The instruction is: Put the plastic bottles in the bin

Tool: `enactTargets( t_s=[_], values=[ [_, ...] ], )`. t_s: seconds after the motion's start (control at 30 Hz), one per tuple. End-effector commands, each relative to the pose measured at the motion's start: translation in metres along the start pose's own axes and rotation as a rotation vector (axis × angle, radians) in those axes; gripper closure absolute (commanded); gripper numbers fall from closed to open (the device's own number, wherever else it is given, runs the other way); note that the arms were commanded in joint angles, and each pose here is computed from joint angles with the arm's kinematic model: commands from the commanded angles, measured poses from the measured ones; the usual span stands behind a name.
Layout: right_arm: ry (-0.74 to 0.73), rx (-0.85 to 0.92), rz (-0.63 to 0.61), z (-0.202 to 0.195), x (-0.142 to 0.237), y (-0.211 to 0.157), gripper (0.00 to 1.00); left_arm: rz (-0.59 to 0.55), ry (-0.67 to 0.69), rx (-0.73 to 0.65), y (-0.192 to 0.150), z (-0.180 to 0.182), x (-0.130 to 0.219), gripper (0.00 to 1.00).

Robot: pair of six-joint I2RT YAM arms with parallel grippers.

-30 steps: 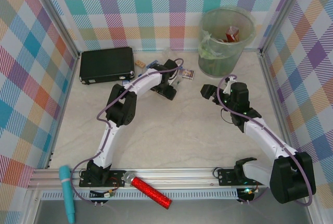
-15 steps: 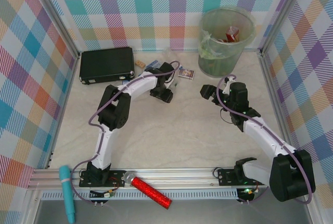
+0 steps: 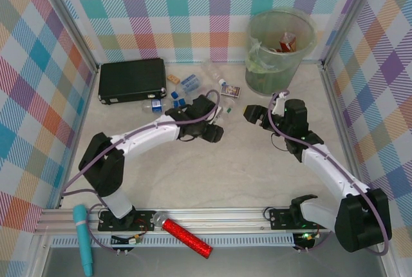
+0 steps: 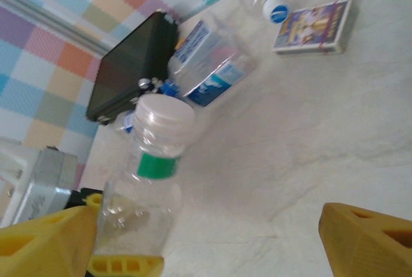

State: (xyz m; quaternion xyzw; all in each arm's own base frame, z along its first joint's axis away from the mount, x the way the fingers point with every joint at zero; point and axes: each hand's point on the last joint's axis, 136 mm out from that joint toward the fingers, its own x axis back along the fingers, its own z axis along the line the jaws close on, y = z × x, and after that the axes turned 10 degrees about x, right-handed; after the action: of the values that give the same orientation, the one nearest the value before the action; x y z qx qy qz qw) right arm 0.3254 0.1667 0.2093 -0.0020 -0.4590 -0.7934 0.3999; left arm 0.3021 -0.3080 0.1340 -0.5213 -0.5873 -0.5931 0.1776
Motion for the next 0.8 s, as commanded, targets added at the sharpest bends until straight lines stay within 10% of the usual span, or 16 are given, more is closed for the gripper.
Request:
enactTargets(
  t_s=[0.0,0.77],
  values=[
    [0.121,-0.013,0.024,0.030,0.011,0.001,0.16,-0.123,-0.051,0.014,0.009,-0.020,0.023,0.44],
    [0.357,-0.142,0.180,0.082,0.012,-0.001,0.31,-0.244,-0.189,-0.060,-0.018,-0.072,0.064,0.43]
  ],
)
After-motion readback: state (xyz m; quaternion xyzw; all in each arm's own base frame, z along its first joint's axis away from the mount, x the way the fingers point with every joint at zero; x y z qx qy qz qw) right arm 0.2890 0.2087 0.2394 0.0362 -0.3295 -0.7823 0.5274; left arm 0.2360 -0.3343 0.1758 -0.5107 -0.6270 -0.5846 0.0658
